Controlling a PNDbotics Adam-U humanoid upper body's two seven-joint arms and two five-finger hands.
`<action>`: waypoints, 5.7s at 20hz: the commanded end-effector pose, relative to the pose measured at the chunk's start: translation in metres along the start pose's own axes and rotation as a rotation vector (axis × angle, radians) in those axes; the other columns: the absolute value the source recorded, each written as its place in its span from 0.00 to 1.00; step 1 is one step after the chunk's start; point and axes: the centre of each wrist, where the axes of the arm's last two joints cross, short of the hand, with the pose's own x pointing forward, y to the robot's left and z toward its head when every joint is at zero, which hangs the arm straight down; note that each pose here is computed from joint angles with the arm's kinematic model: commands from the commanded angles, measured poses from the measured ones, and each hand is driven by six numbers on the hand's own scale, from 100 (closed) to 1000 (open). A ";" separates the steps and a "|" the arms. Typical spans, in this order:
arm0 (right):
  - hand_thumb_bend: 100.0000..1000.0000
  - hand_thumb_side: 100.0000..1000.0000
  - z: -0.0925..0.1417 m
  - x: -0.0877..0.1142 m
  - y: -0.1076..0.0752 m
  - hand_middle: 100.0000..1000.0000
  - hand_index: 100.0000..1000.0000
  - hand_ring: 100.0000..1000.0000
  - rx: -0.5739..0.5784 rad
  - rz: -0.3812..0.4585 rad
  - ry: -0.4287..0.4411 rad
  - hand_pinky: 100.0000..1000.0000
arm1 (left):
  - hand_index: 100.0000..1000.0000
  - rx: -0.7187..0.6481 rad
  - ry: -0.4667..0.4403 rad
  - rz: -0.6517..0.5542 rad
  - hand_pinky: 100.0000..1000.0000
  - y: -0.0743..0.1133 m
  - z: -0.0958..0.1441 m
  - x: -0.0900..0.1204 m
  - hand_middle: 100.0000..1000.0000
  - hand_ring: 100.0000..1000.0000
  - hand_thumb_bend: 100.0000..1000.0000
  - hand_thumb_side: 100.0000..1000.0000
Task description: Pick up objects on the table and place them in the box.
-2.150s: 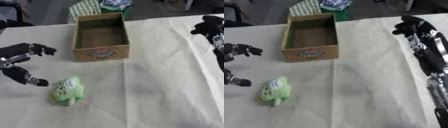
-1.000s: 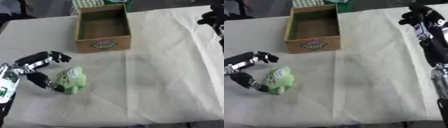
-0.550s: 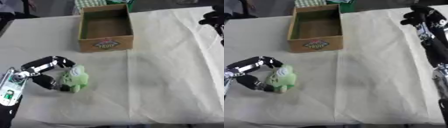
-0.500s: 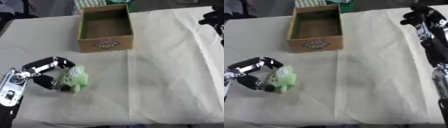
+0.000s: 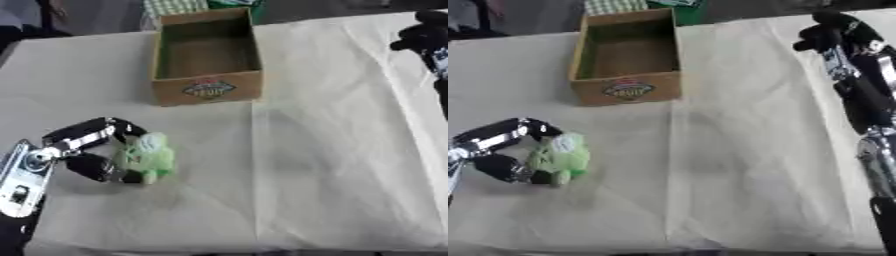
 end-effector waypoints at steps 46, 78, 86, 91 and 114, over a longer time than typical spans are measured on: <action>0.00 0.50 -0.018 0.016 -0.003 0.63 0.81 0.66 -0.012 -0.001 -0.117 0.90 | 0.47 0.639 -0.050 -0.369 0.46 0.135 0.082 0.022 0.33 0.43 0.00 0.21; 0.00 0.49 -0.049 0.037 0.009 0.63 0.81 0.67 0.108 -0.045 -0.251 0.90 | 0.49 0.991 0.037 -0.400 0.45 0.242 0.077 0.009 0.35 0.46 0.00 0.26; 0.00 0.49 -0.052 0.040 0.013 0.63 0.81 0.67 0.123 -0.069 -0.265 0.90 | 0.52 0.928 0.070 -0.453 0.47 0.233 0.058 -0.002 0.37 0.48 0.00 0.30; 0.00 0.49 -0.052 0.039 0.014 0.63 0.81 0.67 0.127 -0.076 -0.259 0.90 | 0.59 0.792 0.118 -0.512 0.46 0.231 0.053 -0.006 0.37 0.49 0.00 0.39; 0.00 0.48 -0.049 0.036 0.015 0.63 0.81 0.67 0.128 -0.090 -0.245 0.90 | 1.00 0.298 0.553 -0.652 0.60 0.234 0.050 -0.005 0.78 0.84 0.67 0.72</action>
